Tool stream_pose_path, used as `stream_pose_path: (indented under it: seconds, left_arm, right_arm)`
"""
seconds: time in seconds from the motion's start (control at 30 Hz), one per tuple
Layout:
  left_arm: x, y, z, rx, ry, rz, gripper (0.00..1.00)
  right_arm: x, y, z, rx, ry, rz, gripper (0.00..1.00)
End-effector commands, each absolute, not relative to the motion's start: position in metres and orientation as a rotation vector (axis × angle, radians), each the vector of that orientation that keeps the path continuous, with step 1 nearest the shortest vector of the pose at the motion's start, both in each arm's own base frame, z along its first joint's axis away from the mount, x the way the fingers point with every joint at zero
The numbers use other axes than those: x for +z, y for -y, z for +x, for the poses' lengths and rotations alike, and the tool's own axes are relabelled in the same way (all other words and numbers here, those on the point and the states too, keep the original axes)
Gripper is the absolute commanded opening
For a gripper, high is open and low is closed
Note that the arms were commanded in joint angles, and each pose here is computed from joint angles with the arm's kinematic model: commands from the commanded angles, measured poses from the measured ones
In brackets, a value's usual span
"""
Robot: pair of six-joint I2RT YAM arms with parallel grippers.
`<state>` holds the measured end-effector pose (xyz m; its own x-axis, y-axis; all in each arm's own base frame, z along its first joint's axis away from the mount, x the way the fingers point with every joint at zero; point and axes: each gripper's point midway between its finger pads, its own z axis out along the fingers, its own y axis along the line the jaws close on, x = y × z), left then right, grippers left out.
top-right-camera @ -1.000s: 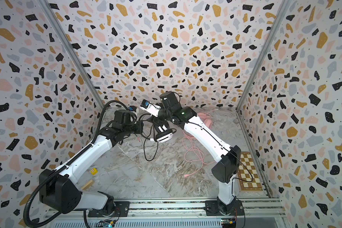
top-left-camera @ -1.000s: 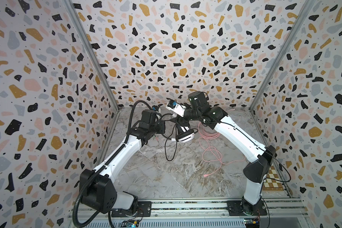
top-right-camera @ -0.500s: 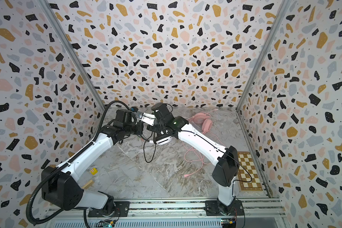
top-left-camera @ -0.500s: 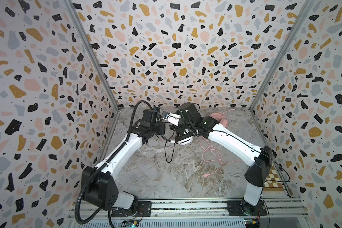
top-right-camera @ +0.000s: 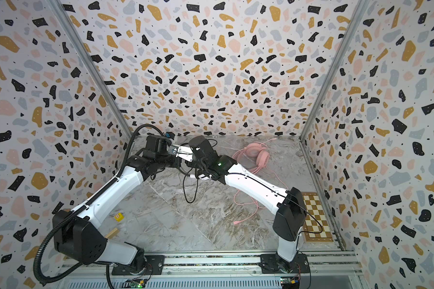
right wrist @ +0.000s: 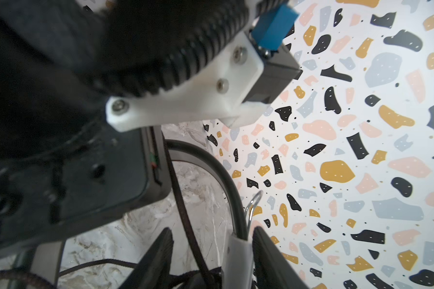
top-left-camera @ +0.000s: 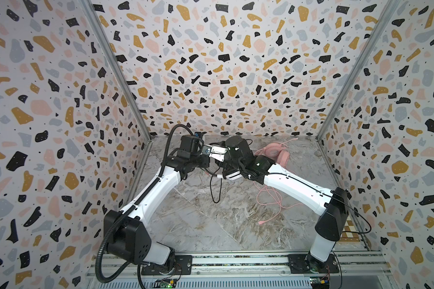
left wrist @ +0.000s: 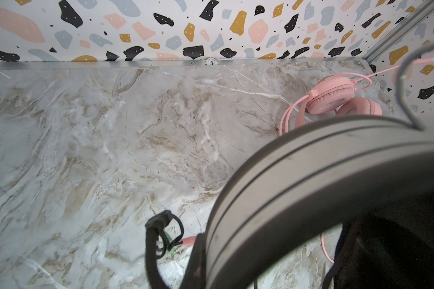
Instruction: Wrap the headphones
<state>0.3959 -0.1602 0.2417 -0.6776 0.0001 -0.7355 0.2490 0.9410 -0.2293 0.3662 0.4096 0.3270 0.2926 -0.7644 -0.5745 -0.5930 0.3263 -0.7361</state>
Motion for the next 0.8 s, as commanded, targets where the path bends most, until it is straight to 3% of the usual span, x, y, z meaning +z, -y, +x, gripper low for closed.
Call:
stream_pose_path:
  seconds: [0.0,0.23,0.4,0.53,0.6,0.77]
  left_arm:
    - [0.293,0.174,0.406,-0.512,-2.141,0.168,0.0]
    - [0.301,0.178,0.409,-0.526,-2.159,0.188,0.0]
    - [0.305,0.178,0.41,-0.519,-2.165,0.192,0.0]
    - [0.302,0.179,0.412,-0.519,-2.177,0.183,0.0]
    - [0.3,0.179,0.412,-0.519,-2.182,0.182,0.0]
    - [0.3,0.178,0.413,-0.514,-2.18,0.173,0.0]
  right_arm:
    - [0.35,-0.401,0.369,-0.271,-1.337,-1.314,0.53]
    - [0.343,-0.406,0.373,-0.438,-1.205,-1.293,0.53]
    - [0.354,-0.401,0.375,-0.479,-1.159,-1.223,0.43]
    - [0.367,-0.399,0.367,-0.423,-1.157,-1.199,0.26]
    - [0.373,-0.397,0.367,-0.421,-1.149,-1.18,0.0]
    - [0.375,-0.399,0.366,-0.385,-1.159,-1.17,0.0]
